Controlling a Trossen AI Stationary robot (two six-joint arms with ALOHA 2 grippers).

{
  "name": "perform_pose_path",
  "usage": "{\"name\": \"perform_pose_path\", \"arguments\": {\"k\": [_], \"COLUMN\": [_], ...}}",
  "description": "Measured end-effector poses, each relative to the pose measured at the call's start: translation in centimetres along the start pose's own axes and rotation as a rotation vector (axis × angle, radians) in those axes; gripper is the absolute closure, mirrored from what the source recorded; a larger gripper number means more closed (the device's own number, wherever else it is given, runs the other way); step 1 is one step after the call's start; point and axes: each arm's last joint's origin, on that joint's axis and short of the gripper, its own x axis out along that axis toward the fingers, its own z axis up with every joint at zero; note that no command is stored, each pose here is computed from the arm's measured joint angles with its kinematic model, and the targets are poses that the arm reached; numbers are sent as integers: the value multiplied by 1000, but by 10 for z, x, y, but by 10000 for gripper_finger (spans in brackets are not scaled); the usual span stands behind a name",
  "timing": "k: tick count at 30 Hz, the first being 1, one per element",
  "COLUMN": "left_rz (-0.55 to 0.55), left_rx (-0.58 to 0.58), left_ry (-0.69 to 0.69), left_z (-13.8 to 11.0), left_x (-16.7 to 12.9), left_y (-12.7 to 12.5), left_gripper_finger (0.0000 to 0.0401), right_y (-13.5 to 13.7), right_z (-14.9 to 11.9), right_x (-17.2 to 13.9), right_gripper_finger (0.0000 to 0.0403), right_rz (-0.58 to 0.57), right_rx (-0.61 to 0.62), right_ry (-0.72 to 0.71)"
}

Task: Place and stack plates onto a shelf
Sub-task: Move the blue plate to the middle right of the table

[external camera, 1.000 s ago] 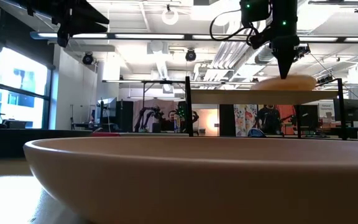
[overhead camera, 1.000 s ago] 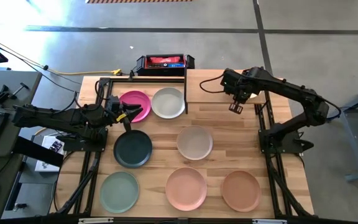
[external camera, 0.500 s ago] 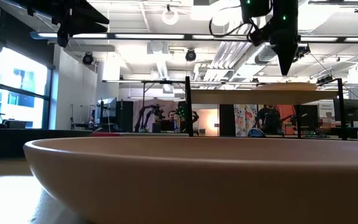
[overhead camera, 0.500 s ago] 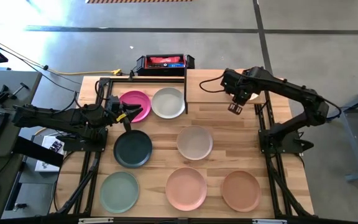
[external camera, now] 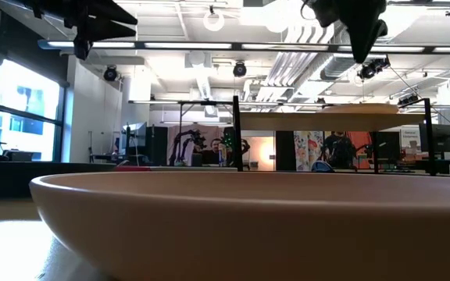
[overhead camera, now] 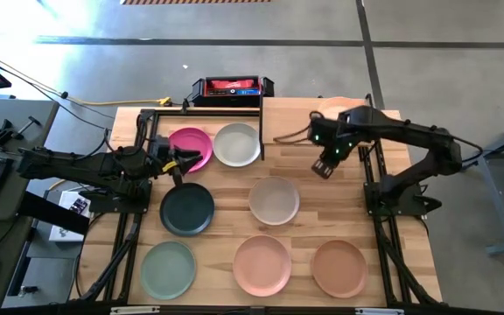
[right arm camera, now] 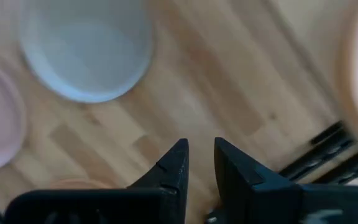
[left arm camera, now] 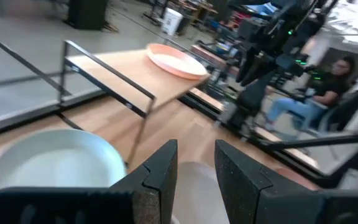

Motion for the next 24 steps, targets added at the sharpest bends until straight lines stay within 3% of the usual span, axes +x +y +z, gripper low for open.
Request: {"name": "perform_pose_path", "arguments": {"k": [13, 24], "left_rz": [-149, -162], "left_rx": [-109, -215], "left_ry": [155, 472], "left_z": [-10, -50], "left_x": [9, 39], "left_y": [-7, -18], "left_gripper_finger": [307, 307], "right_y": [74, 103], "right_z": [-46, -69], "right_x": [-5, -10], "right_gripper_finger": [347, 347], "right_rz": [139, 216], "right_rx": [115, 192], "right_ry": [-47, -135]}}
